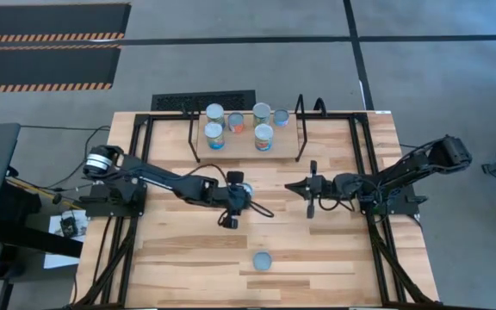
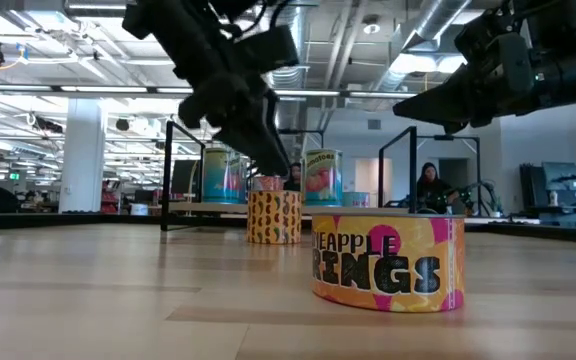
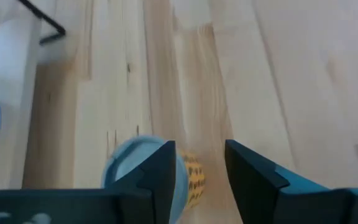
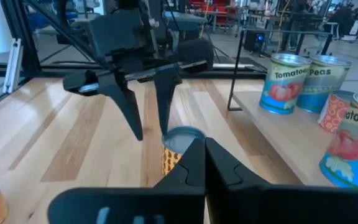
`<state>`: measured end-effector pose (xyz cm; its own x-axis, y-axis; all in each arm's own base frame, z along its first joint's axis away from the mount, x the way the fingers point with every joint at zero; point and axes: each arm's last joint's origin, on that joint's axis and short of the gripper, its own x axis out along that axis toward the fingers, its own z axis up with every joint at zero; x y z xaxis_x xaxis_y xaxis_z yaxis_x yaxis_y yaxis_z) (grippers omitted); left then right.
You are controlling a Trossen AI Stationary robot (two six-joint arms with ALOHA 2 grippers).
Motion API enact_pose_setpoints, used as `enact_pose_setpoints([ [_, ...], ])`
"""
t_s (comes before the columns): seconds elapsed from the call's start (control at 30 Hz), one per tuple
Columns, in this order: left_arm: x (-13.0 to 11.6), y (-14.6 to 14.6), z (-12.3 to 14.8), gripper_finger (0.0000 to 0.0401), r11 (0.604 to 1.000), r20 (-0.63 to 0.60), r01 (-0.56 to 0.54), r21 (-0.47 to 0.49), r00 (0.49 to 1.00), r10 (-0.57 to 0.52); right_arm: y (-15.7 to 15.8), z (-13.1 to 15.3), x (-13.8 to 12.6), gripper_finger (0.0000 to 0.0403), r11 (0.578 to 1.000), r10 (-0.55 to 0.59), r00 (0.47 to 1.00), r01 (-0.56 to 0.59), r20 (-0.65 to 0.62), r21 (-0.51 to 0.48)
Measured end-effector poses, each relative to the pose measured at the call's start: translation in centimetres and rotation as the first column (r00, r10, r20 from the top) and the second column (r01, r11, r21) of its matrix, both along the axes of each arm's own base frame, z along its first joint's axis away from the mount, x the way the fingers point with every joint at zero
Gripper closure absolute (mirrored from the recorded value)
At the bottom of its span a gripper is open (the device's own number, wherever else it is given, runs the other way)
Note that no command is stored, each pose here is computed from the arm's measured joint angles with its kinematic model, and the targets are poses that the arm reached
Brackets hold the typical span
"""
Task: Pick and place cans onto a shelf
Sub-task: Put the canned beans on the shelf
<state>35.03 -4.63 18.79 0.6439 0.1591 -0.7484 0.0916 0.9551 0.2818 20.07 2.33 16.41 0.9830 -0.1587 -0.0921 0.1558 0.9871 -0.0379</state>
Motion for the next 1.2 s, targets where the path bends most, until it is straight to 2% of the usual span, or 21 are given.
enact_pose_setpoints([
  [0.23, 0.3, 0.6, -1.4, 0.0275, 0.997, -0.072, -0.037, 0.065, 0.997, 0.042, 0.0, 0.0, 0.0, 0.0392, 1.0, 0.0, 1.0, 0.0, 0.0, 0.0],
  [0.43, 0.1, 1.4, -2.2, 0.0334, 0.997, -0.115, -0.037, 0.06, 0.992, 0.044, 0.0, 0.0, 0.0, 0.0392, 1.0, 0.0, 1.0, 0.0, -0.001, 0.0],
  [0.6, 0.2, 1.9, -2.2, 0.0392, 0.993, -0.123, -0.021, 0.117, 0.992, 0.036, 0.0, 0.0, 0.0, 0.0392, 1.0, 0.0, 1.0, 0.0, -0.003, 0.0],
  [0.73, 0.1, 2.9, -0.4, 0.0396, 0.992, -0.105, -0.066, 0.111, 0.991, 0.078, 0.0, 0.0, 0.0, 0.0392, 1.0, 0.0, 1.0, 0.0, -0.003, -0.001],
  [0.9, 0.2, 5.2, 2.6, 0.0398, 0.98, -0.026, -0.182, 0.079, 0.982, 0.185, 0.0, 0.0, 0.0, 0.0392, 1.0, 0.0, 1.0, 0.0, -0.004, -0.001],
  [1.03, 0.6, 7.9, 4.8, 0.0399, 0.955, 0.024, -0.292, 0.05, 0.957, 0.291, 0.0, 0.0, 0.0, 0.0392, 1.0, 0.0, 1.0, 0.0, -0.003, 0.0],
  [1.2, 1.0, 12.0, 5.1, 0.04, 0.922, 0.023, -0.387, -0.013, 0.922, 0.387, 0.0, 0.0, 0.0, 0.0392, 1.0, 0.0, 1.0, 0.0, 0.001, 0.001],
])
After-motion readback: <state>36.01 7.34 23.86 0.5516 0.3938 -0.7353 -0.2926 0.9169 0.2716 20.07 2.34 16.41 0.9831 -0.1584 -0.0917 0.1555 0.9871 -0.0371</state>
